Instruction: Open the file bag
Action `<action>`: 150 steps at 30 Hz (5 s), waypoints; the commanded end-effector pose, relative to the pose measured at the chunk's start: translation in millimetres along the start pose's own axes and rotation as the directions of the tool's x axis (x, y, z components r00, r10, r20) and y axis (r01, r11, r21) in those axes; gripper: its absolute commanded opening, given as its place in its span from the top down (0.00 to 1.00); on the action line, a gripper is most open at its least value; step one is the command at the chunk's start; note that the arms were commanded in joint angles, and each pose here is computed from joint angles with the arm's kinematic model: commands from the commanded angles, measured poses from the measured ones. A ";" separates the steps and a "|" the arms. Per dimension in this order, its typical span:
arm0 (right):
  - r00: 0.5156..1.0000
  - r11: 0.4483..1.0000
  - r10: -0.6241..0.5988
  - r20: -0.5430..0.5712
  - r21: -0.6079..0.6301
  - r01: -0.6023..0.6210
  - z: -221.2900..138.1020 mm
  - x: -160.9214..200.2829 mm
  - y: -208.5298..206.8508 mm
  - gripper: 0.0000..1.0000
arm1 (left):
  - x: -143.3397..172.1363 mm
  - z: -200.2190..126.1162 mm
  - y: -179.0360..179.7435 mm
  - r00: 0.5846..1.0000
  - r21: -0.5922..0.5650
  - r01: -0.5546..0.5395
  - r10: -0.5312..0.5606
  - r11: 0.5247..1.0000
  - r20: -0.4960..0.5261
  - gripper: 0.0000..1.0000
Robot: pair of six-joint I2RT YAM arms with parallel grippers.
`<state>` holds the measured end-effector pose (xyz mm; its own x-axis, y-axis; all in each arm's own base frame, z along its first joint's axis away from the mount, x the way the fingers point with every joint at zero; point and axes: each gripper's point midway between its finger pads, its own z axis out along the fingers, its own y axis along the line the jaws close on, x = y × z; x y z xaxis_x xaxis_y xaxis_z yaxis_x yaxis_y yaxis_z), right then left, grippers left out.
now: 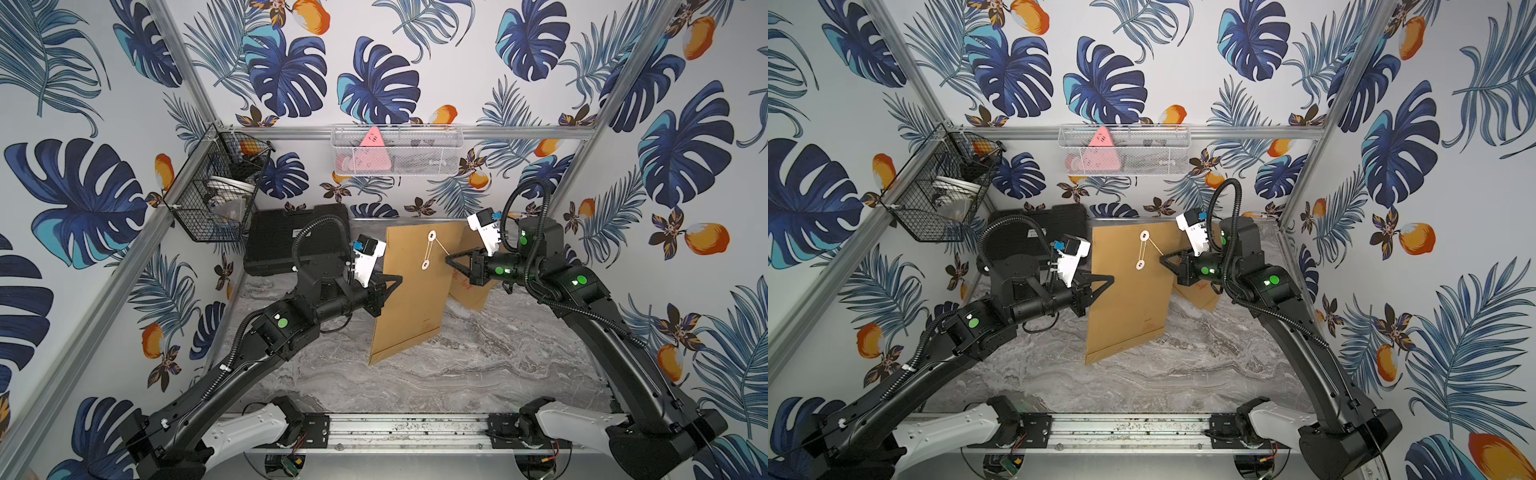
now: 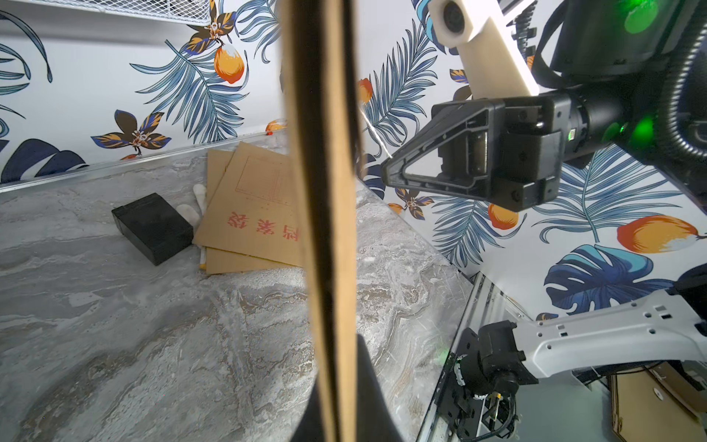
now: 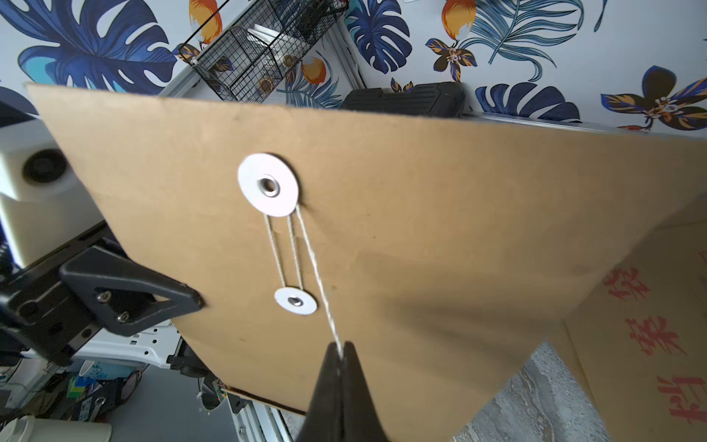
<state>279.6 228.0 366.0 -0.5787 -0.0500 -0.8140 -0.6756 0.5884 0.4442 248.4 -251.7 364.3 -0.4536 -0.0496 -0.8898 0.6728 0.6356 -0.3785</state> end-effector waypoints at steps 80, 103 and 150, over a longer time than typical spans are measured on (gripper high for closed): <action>0.983 0.918 -0.069 0.169 0.396 -0.003 -21.0 -15.4 -37.7 1.00 | 42.4 30.2 11.9 0.883 0.058 -0.307 0.307 0.950 -0.355 1.00; 0.980 0.901 -0.040 0.197 0.432 -0.050 -31.0 -12.0 -55.5 1.00 | 25.4 23.7 -0.8 0.930 0.065 -0.256 0.264 0.964 -0.256 1.00; 0.996 0.976 -0.079 0.029 0.203 0.072 -1.6 23.7 -25.2 1.00 | -28.3 20.1 -12.0 0.997 0.056 -0.001 -0.003 0.998 0.072 1.00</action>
<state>287.5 203.5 339.2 -0.5045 -0.0350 -0.8627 -0.5676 0.7663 0.3009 259.7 -273.6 373.5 -0.4410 -0.0632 -0.8953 0.7074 0.5894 -0.3901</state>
